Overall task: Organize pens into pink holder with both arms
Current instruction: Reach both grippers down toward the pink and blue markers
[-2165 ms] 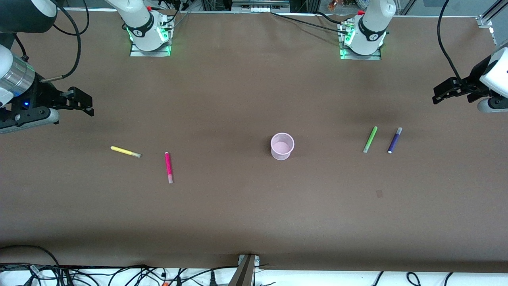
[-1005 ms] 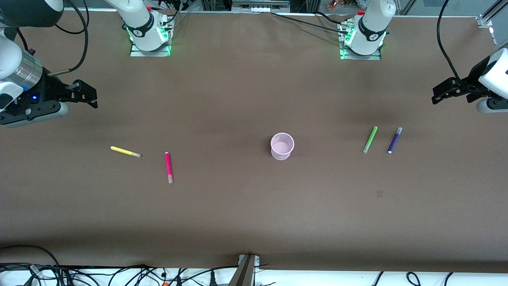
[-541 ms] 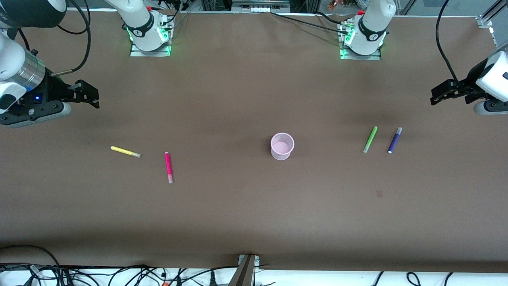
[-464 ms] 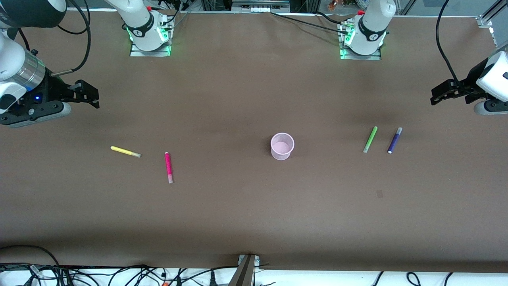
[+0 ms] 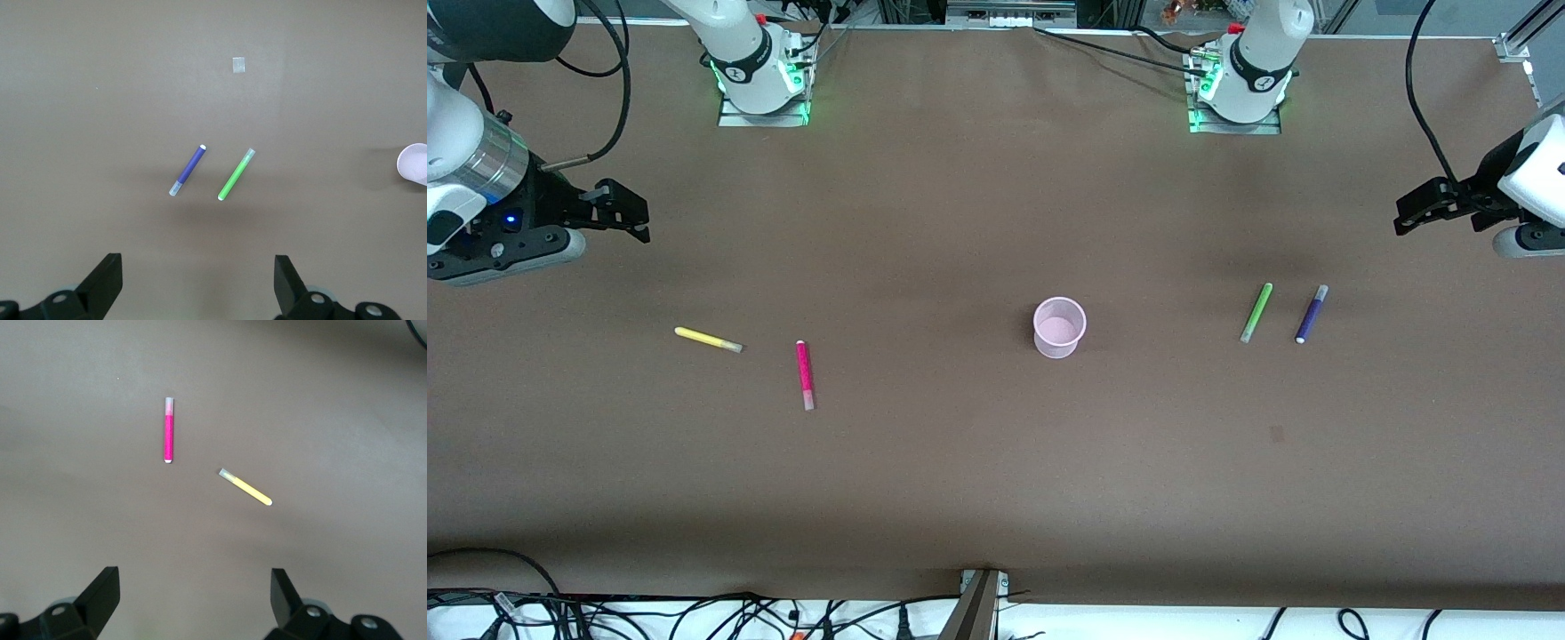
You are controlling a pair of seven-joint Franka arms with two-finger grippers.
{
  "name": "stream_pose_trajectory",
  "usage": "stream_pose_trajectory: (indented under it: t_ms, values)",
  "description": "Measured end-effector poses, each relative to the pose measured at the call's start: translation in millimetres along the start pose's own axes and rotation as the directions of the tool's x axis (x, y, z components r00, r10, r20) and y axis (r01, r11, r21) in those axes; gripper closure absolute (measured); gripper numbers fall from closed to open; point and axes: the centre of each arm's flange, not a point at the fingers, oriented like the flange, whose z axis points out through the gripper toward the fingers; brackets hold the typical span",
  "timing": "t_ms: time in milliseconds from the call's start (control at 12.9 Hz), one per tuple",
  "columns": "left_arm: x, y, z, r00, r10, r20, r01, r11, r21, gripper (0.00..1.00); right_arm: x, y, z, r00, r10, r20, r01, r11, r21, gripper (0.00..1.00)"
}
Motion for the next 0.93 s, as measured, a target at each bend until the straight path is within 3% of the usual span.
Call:
stream_pose_trajectory:
  t_ms: [541, 928]
  values:
    - [0.8, 1.5, 2.7, 1.0, 0.002, 0.008, -0.002, 1.0, 0.001, 0.0, 4.4, -19.5, -4.1, 0.999, -0.034, -0.017, 0.034, 0.999, -0.004, 0.0]
    - [27.1, -5.5, 54.2, 0.995, -0.018, 0.096, 0.016, 1.0, 0.017, 0.0, 5.0, -23.4, -5.9, 0.999, -0.041, -0.02, 0.041, 0.999, -0.005, 0.0]
